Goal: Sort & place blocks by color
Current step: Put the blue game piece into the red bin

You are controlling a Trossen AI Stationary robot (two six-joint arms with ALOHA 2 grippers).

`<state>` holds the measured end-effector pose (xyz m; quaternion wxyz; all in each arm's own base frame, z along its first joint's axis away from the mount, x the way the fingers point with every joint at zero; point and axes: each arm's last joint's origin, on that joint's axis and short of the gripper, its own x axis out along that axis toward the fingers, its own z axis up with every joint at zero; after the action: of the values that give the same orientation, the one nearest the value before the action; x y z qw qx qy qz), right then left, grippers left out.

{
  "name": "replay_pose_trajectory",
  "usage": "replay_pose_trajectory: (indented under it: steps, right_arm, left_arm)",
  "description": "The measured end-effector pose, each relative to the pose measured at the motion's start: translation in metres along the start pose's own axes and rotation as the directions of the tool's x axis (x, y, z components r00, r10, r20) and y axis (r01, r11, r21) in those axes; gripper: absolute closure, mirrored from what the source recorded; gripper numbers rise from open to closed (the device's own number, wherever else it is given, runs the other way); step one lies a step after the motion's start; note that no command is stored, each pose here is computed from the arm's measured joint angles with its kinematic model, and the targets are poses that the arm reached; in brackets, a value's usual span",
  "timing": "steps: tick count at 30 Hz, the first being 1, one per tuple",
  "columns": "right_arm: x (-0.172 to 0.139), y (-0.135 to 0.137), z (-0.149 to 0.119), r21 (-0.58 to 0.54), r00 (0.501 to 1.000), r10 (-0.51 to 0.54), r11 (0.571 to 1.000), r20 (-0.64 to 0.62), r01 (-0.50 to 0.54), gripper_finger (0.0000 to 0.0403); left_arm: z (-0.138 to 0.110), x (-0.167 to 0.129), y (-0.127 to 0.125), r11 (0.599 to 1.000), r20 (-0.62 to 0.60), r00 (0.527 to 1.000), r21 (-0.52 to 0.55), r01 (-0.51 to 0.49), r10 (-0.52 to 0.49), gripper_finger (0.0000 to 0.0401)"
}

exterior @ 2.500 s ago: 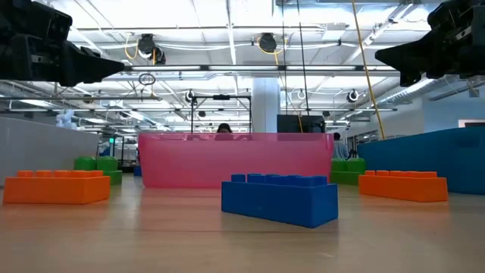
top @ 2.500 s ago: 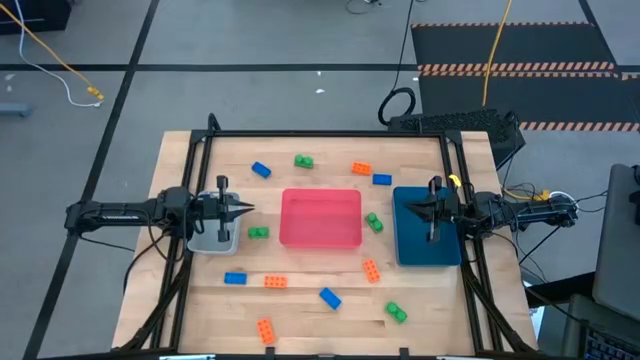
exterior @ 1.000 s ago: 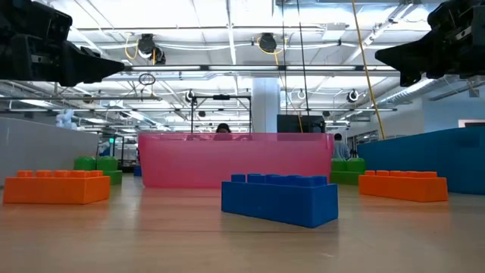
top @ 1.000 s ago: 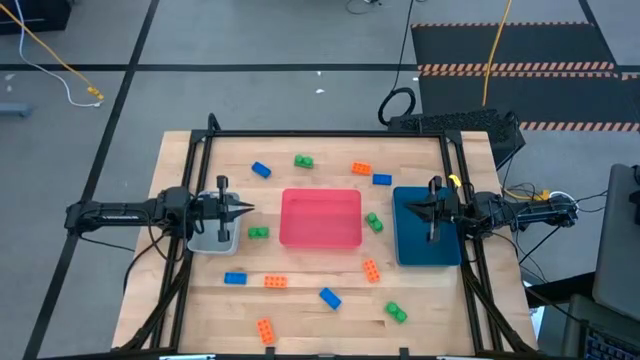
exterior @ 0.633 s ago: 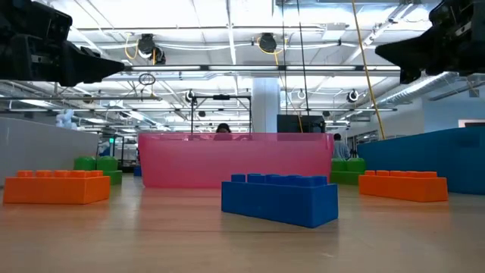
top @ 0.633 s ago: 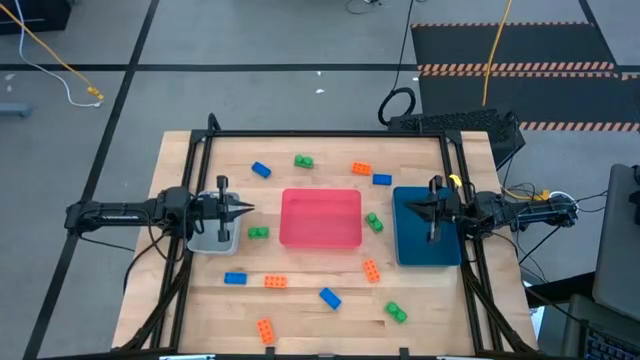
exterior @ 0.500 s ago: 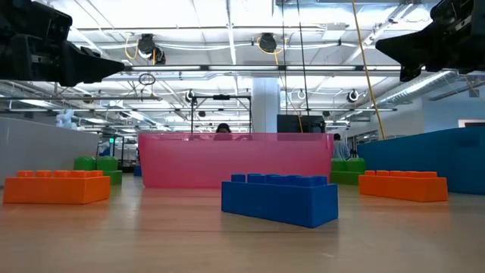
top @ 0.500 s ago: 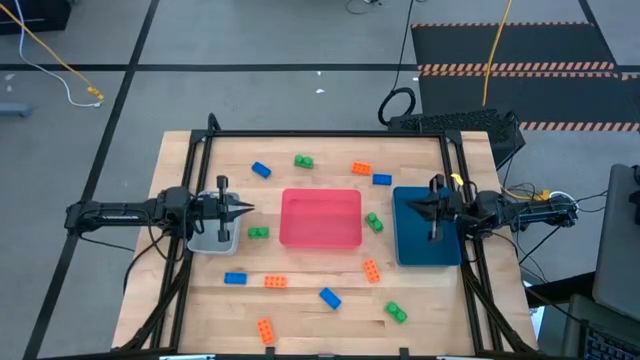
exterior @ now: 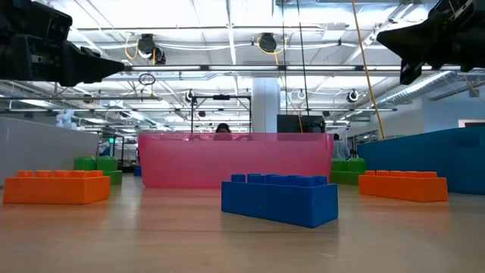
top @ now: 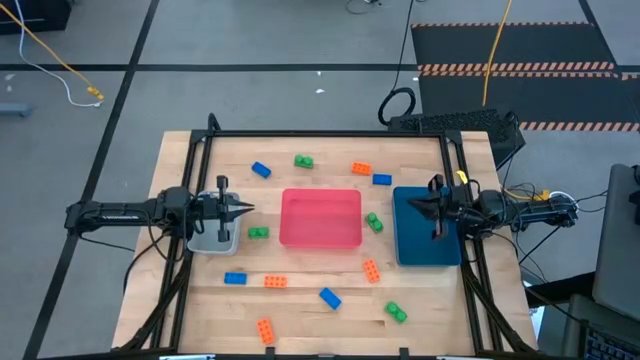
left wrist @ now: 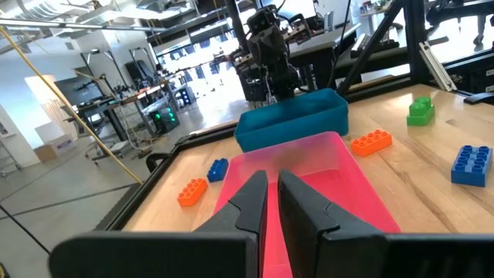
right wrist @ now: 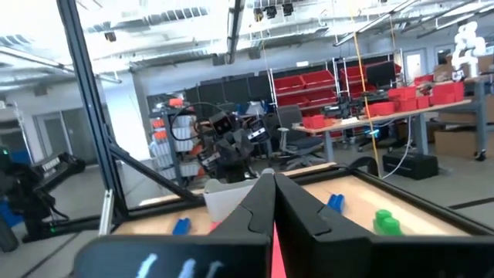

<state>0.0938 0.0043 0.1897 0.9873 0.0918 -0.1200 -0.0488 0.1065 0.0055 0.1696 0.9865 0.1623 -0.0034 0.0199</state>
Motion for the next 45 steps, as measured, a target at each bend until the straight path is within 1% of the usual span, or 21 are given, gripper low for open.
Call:
replay_pose_trajectory:
  steps: [7, 9, 12, 14, 18, 21, 23, 25, 27, 28, 31, 33, 35, 36, 37, 39, 41, 43, 44, 45]
  right_arm:
    - [0.0, 0.0, 0.0, -0.001, 1.0, 0.0, 1.0, 0.0, 0.0, 0.0403]
    - [0.0, 0.0, 0.002, -0.034, 1.0, -0.008, 0.999, 0.019, 0.009, 0.0403]
    - [0.0, -0.002, 0.003, -0.11, 0.997, -0.069, 0.991, 0.036, 0.073, 0.0399]
    - [0.0, -0.003, 0.004, -0.155, 0.992, -0.118, 0.98, 0.048, 0.124, 0.0386]
    - [0.002, -0.004, 0.008, -0.203, 0.983, -0.162, 0.963, 0.092, 0.177, 0.0339]
    - [0.006, -0.007, 0.009, -0.237, 0.974, -0.199, 0.946, 0.11, 0.22, 0.0288]
    - [0.011, -0.011, 0.005, -0.253, 0.962, -0.267, 0.928, 0.063, 0.274, 0.0252]
    - [0.017, -0.017, -0.003, -0.287, 0.941, -0.339, 0.903, -0.018, 0.32, 0.0217]
    - [0.029, -0.019, 0.011, -0.311, 0.922, -0.386, 0.88, -0.028, 0.359, 0.0191]
    - [0.036, -0.02, 0.016, -0.335, 0.908, -0.416, 0.864, -0.055, 0.376, 0.0182]
    - [0.065, -0.028, 0.031, -0.419, 0.842, -0.508, 0.815, -0.184, 0.4, 0.0171]
    - [0.085, -0.037, 0.039, -0.468, 0.776, -0.555, 0.794, -0.299, 0.388, 0.017]
    - [0.105, -0.046, 0.049, -0.469, 0.725, -0.572, 0.797, -0.384, 0.38, 0.0171]
    - [0.115, -0.052, 0.055, -0.459, 0.707, -0.572, 0.803, -0.417, 0.379, 0.0171]
    - [0.123, -0.058, 0.059, -0.452, 0.679, -0.571, 0.81, -0.462, 0.374, 0.0171]
    - [0.137, -0.071, 0.061, -0.432, 0.596, -0.561, 0.826, -0.575, 0.361, 0.017]
    - [0.149, -0.084, 0.064, -0.411, 0.499, -0.549, 0.835, -0.671, 0.366, 0.0168]
    - [0.158, -0.099, 0.065, -0.403, 0.385, -0.536, 0.834, -0.751, 0.377, 0.0167]
    - [0.16, -0.106, 0.062, -0.411, 0.31, -0.531, 0.831, -0.789, 0.376, 0.0167]
    - [0.162, -0.112, 0.058, -0.416, 0.248, -0.521, 0.829, -0.817, 0.374, 0.0167]
  left_arm:
    - [0.0, 0.0, 0.0, 1.0, 0.0, 1.0, 0.0, 0.0, 0.0, 0.0364]
    - [0.0, 0.0, 0.0, 1.0, 0.0, 1.0, 0.0, 0.0, 0.0, 0.0364]
    - [0.0, 0.0, 0.0, 1.0, 0.0, 1.0, 0.0, 0.0, 0.0, 0.0364]
    - [0.0, 0.0, 0.0, 1.0, 0.0, 1.0, 0.0, 0.0, 0.0, 0.0364]
    - [0.0, 0.0, 0.0, 1.0, 0.0, 1.0, 0.0, 0.0, 0.0, 0.0364]
    - [0.0, 0.0, 0.0, 1.0, 0.001, 1.0, 0.0, -0.001, 0.001, 0.0364]
    - [0.0, 0.0, 0.0, 1.0, 0.0, 1.0, 0.0, 0.0, 0.0, 0.0364]
    - [0.0, 0.0, 0.0, 1.0, 0.0, 1.0, 0.0, 0.0, 0.0, 0.0364]
    - [0.0, 0.0, 0.0, 1.0, 0.0, 1.0, 0.0, 0.0, 0.0, 0.0364]
    - [0.0, 0.0, 0.0, 1.0, 0.0, 1.0, 0.0, 0.0, 0.0, 0.0364]
    - [0.0, 0.0, 0.0, 1.0, 0.0, 1.0, 0.0, 0.0, 0.0, 0.0364]
    - [0.0, 0.0, 0.0, 1.0, 0.0, 1.0, 0.0, 0.0, 0.0, 0.0364]
    - [0.0, 0.0, 0.0, 1.0, 0.003, 1.0, 0.0, -0.001, 0.001, 0.0364]
    - [0.0, 0.0, 0.0, 1.0, 0.004, 1.0, 0.0, -0.002, 0.002, 0.0364]
    - [0.0, 0.0, 0.0, 1.0, 0.003, 1.0, 0.0, -0.001, 0.001, 0.0364]
    - [0.0, 0.0, 0.0, 1.0, 0.004, 1.0, 0.0, -0.002, 0.002, 0.0364]
    - [0.0, 0.0, 0.0, 1.0, 0.004, 1.0, 0.0, -0.002, 0.002, 0.0364]
    - [0.0, 0.0, 0.0, 1.0, 0.005, 1.0, 0.0, -0.002, 0.002, 0.0364]
    - [0.0, 0.0, 0.0, 1.0, 0.005, 1.0, 0.0, -0.002, 0.002, 0.0364]
    - [0.0, 0.0, 0.0, 1.0, 0.006, 1.0, 0.0, -0.002, 0.002, 0.0364]
